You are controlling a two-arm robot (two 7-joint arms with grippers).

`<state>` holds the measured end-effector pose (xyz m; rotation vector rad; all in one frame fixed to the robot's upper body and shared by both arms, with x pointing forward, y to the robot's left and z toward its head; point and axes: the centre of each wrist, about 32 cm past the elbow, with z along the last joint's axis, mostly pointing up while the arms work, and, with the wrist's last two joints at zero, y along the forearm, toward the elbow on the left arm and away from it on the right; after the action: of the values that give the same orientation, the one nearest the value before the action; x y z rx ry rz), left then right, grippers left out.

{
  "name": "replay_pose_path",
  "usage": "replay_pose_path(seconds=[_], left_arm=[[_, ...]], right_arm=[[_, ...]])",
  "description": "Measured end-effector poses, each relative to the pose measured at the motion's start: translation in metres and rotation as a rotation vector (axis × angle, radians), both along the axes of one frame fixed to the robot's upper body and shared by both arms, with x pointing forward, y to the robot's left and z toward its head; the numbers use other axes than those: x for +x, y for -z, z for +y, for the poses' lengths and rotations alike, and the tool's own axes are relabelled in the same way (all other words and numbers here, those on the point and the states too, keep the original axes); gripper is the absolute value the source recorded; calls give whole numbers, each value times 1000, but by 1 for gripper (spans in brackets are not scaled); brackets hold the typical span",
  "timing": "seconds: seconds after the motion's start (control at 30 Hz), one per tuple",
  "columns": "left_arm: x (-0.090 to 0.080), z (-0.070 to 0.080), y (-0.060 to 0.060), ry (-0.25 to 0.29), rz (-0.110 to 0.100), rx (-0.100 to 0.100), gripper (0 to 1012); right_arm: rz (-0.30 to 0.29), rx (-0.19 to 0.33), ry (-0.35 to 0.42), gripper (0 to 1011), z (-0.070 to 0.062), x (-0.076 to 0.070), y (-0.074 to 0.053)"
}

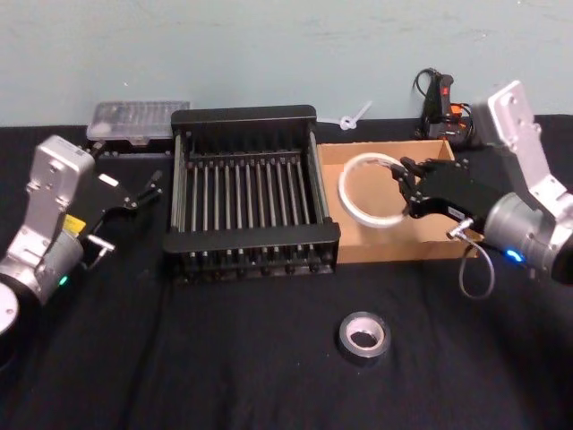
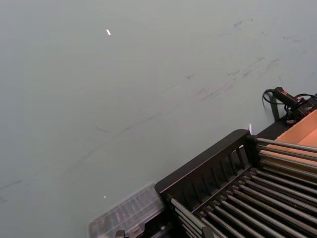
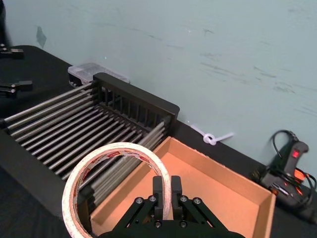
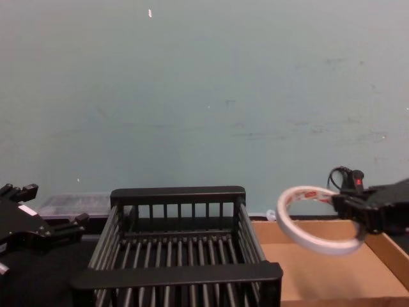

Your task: Pick up the white tape and place it into the black box , Pick up the silver tape and place it into the brown box.

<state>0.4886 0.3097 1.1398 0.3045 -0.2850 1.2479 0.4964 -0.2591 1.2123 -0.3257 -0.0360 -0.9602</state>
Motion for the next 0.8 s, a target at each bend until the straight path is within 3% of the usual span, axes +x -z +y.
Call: replay_pose_path(seconds=[0.8], left_arm=[[0,0,0,0,0,0,1001]], right_arm=[[-2,-79,-92,104,58,64,4]])
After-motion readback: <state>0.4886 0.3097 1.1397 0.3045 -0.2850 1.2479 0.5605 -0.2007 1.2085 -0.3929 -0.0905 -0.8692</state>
